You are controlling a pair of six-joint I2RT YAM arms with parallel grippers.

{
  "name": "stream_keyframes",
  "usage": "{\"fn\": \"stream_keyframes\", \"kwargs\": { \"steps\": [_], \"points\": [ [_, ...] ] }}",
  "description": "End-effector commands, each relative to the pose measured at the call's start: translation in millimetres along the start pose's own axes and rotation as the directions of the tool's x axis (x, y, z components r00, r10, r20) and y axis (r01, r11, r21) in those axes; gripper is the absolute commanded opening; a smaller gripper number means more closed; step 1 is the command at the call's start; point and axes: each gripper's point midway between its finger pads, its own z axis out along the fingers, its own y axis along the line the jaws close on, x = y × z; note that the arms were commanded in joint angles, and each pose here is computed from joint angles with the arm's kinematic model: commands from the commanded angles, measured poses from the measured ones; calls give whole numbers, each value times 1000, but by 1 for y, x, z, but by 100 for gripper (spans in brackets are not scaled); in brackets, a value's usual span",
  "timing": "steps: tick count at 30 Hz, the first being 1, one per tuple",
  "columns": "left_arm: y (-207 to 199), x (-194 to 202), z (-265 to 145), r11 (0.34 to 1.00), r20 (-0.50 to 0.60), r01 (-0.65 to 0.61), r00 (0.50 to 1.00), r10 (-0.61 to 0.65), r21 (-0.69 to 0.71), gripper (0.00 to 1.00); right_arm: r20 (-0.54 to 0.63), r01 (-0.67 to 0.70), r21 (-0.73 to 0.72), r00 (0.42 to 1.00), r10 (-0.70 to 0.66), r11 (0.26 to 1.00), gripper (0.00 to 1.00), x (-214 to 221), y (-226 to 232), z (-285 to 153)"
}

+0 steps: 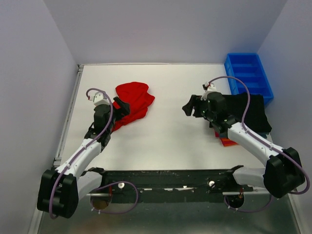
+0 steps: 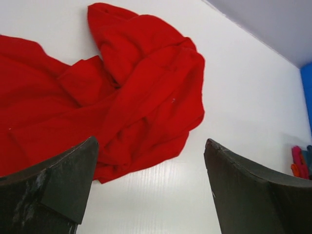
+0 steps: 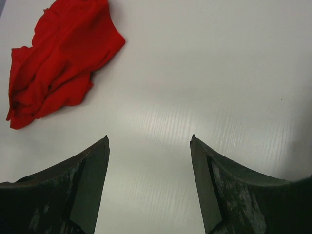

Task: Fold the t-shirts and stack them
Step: Move the tshirt to the center of the board

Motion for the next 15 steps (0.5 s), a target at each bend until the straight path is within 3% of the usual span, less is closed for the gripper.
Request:
{"fn": "stream_keyframes", "kwargs": {
  "steps": [1, 5, 10, 15],
  "points": [
    [33, 6, 4, 983, -32, -45, 999, 40, -179, 97, 179, 2, 4, 984, -2, 1000, 75, -26, 0, -4],
    [50, 14, 10, 960, -73, -84, 995, 67, -267, 95, 214, -15, -4, 977, 16, 1000, 74, -25, -2, -7],
    [50, 24, 25, 954, -141, -135, 985, 99, -268, 87, 251, -21, -18, 968, 25, 1000, 74, -26, -2, -15],
    [53, 32, 42, 941, -201, -178, 972, 123, -288, 73, 244, -24, -24, 969, 29, 999, 74, -24, -1, -15]
  ]
}}
